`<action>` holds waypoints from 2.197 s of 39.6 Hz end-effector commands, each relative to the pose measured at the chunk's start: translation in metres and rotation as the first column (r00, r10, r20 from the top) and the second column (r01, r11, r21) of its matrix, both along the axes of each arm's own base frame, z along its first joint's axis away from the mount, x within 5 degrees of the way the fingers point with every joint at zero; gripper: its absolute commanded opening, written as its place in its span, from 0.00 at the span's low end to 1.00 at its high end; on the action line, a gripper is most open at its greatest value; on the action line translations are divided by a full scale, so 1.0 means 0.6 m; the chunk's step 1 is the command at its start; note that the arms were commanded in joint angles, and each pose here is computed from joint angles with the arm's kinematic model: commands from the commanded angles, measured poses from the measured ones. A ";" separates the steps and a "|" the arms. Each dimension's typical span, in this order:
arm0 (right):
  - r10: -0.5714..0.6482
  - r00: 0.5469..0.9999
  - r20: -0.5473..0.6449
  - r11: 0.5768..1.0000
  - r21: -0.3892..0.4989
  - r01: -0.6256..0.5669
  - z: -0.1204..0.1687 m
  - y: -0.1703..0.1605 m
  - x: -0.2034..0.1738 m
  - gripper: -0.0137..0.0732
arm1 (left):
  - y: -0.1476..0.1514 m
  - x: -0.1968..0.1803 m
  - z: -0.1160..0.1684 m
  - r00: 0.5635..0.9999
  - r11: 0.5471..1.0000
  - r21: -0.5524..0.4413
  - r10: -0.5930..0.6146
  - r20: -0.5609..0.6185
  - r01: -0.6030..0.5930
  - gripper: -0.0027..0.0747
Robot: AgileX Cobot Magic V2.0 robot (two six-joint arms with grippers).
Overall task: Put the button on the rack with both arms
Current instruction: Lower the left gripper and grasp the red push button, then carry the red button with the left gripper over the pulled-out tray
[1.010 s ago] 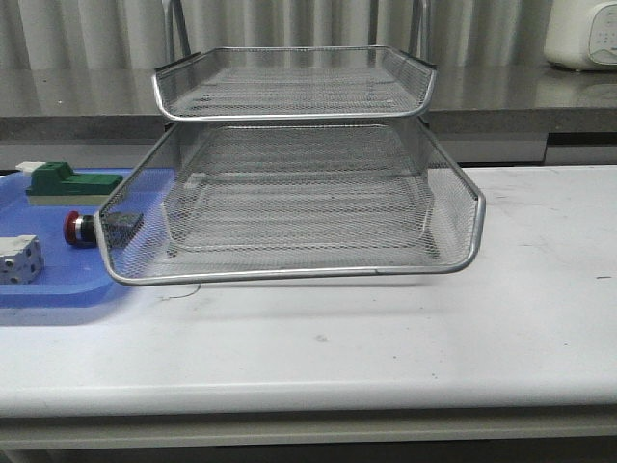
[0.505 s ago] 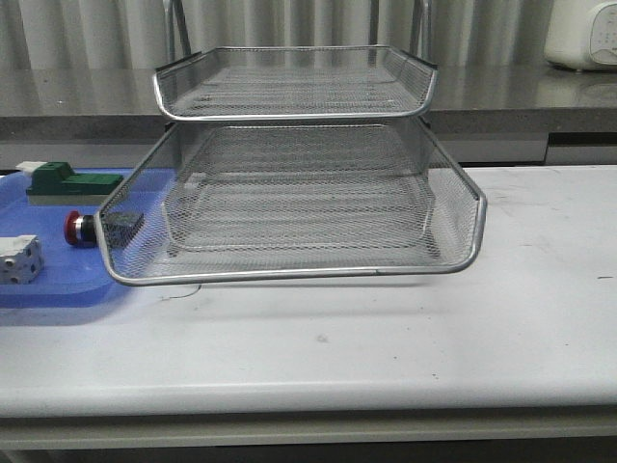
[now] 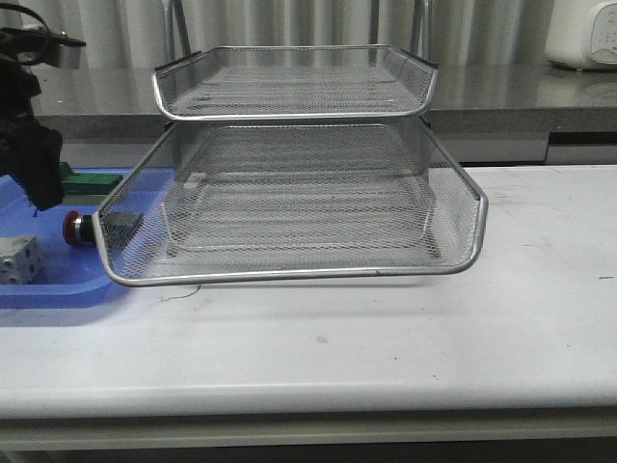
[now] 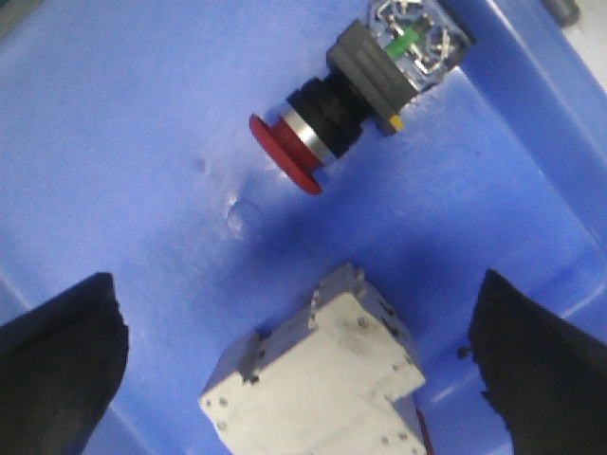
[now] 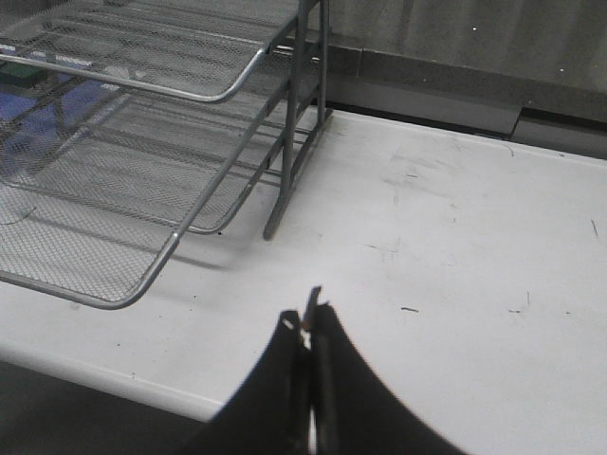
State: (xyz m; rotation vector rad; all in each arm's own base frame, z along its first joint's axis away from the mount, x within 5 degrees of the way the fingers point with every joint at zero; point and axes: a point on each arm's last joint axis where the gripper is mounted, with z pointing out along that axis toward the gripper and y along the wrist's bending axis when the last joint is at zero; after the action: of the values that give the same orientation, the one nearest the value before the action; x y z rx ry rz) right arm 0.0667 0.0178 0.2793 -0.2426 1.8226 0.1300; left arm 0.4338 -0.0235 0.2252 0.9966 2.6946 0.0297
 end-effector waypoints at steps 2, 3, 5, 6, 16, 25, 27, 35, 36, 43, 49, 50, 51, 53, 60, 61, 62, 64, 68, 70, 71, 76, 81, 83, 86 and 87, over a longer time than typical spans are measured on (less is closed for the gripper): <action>-0.021 0.996 0.081 1.000 0.014 0.020 0.023 -0.002 0.003 0.03 | -0.008 0.022 0.039 0.997 1.000 -0.020 -0.017 0.072 0.019 0.93; -0.021 0.996 0.081 1.000 0.014 0.020 0.023 -0.002 0.003 0.03 | -0.010 0.028 0.035 0.998 1.000 -0.020 -0.022 0.066 0.023 0.93; -0.021 0.996 0.081 1.000 0.014 0.020 0.023 -0.002 0.003 0.03 | -0.015 0.035 0.027 0.998 0.999 -0.019 -0.029 0.053 0.030 0.93; -0.021 0.996 0.081 1.000 0.014 0.020 0.023 -0.002 0.003 0.03 | -0.020 0.039 0.022 0.998 0.999 -0.019 -0.036 0.045 0.037 0.93; -0.021 0.996 0.081 1.000 0.014 0.020 0.023 -0.002 0.003 0.03 | -0.066 0.066 -0.020 0.995 0.995 -0.016 -0.101 0.018 0.101 0.93; -0.021 0.996 0.081 1.000 0.014 0.020 0.023 -0.002 0.003 0.03 | -0.087 0.073 -0.044 0.991 0.991 -0.014 -0.131 0.011 0.131 0.93; -0.021 0.996 0.081 1.000 0.014 0.020 0.023 -0.002 0.003 0.03 | -0.087 0.075 -0.045 0.991 0.991 -0.014 -0.130 0.018 0.131 0.93; -0.021 0.996 0.081 1.000 0.014 0.020 0.023 -0.002 0.003 0.03 | -0.088 0.078 -0.049 0.991 0.992 -0.018 -0.128 0.026 0.128 0.86; -0.021 0.996 0.081 1.000 0.014 0.020 0.023 -0.002 0.003 0.03 | -0.088 0.078 -0.049 0.991 0.992 -0.018 -0.128 0.026 0.128 0.83; -0.021 0.996 0.081 1.000 0.014 0.020 0.023 -0.002 0.003 0.03 | -0.087 0.080 -0.049 0.991 0.992 -0.018 -0.125 0.041 0.126 0.55; -0.020 0.997 0.081 1.000 0.014 0.019 0.023 -0.002 0.003 0.03 | -0.083 0.081 -0.048 0.992 0.992 -0.018 -0.120 0.047 0.121 0.38; -0.020 0.997 0.081 1.000 0.014 0.019 0.023 -0.002 0.003 0.03 | -0.082 0.082 -0.048 0.992 0.993 -0.018 -0.118 0.047 0.119 0.36; -0.021 0.996 0.082 1.000 0.014 0.020 0.023 -0.002 0.003 0.03 | -0.078 0.082 -0.048 0.992 0.993 -0.018 -0.113 0.047 0.114 0.34; -0.021 0.997 0.081 1.000 0.014 0.019 0.023 -0.002 0.003 0.03 | -0.074 0.082 -0.048 0.993 0.994 -0.018 -0.109 0.045 0.110 0.31; -0.021 0.997 0.081 1.000 0.014 0.019 0.023 -0.002 0.003 0.03 | -0.053 0.083 -0.043 0.996 0.997 -0.020 -0.080 0.038 0.081 0.29; -0.021 0.997 0.081 1.000 0.014 0.019 0.023 -0.002 0.003 0.03 | -0.048 0.083 -0.044 0.997 0.997 -0.020 -0.075 0.036 0.076 0.29; -0.021 0.997 0.081 1.000 0.014 0.019 0.023 -0.002 0.003 0.03 | -0.045 0.082 -0.039 0.997 0.997 -0.020 -0.072 0.036 0.073 0.29; -0.021 0.997 0.081 1.000 0.014 0.019 0.023 -0.002 0.003 0.03 | -0.036 0.081 -0.027 0.998 0.999 -0.025 -0.045 0.035 0.046 0.29; -0.021 0.997 0.081 1.000 0.014 0.019 0.023 -0.002 0.003 0.03 | -0.016 0.076 0.002 0.999 0.999 -0.040 -0.013 0.036 0.014 0.29; -0.021 0.996 0.082 1.000 0.014 0.020 0.023 -0.002 0.003 0.03 | -0.010 0.071 0.023 0.999 0.999 -0.053 -0.004 0.043 0.006 0.29; -0.021 0.997 0.081 1.000 0.014 0.019 0.023 -0.002 0.003 0.03 | -0.003 0.068 0.031 0.999 0.998 -0.064 0.010 0.039 -0.007 0.29; -0.021 0.997 0.081 1.000 0.014 0.019 0.023 -0.002 0.003 0.03 | 0.009 0.046 0.085 0.999 0.997 -0.078 0.030 0.043 -0.027 0.29; -0.021 0.996 0.081 1.000 0.014 0.019 0.023 -0.002 0.003 0.03 | 0.009 0.023 0.132 0.996 0.995 -0.088 0.053 0.067 -0.047 0.29; -0.021 0.996 0.081 1.000 0.014 0.019 0.023 -0.002 0.003 0.03 | 0.009 0.014 0.152 0.994 0.994 -0.094 0.065 0.092 -0.056 0.29; -0.021 0.996 0.081 1.000 0.014 0.019 0.023 -0.002 0.003 0.03 | 0.010 -0.001 0.183 0.986 0.989 -0.115 0.110 0.125 -0.096 0.29; -0.021 0.996 0.081 1.000 0.014 0.019 0.023 -0.002 0.003 0.03 | 0.010 -0.005 0.192 0.984 0.988 -0.119 0.118 0.136 -0.102 0.29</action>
State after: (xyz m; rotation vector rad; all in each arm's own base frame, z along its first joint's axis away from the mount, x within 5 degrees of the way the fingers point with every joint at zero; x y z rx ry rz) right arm 0.0666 0.0179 0.2791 -0.2432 1.8242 0.1303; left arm 0.4549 -0.0153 0.2845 0.8608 2.6523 -0.0143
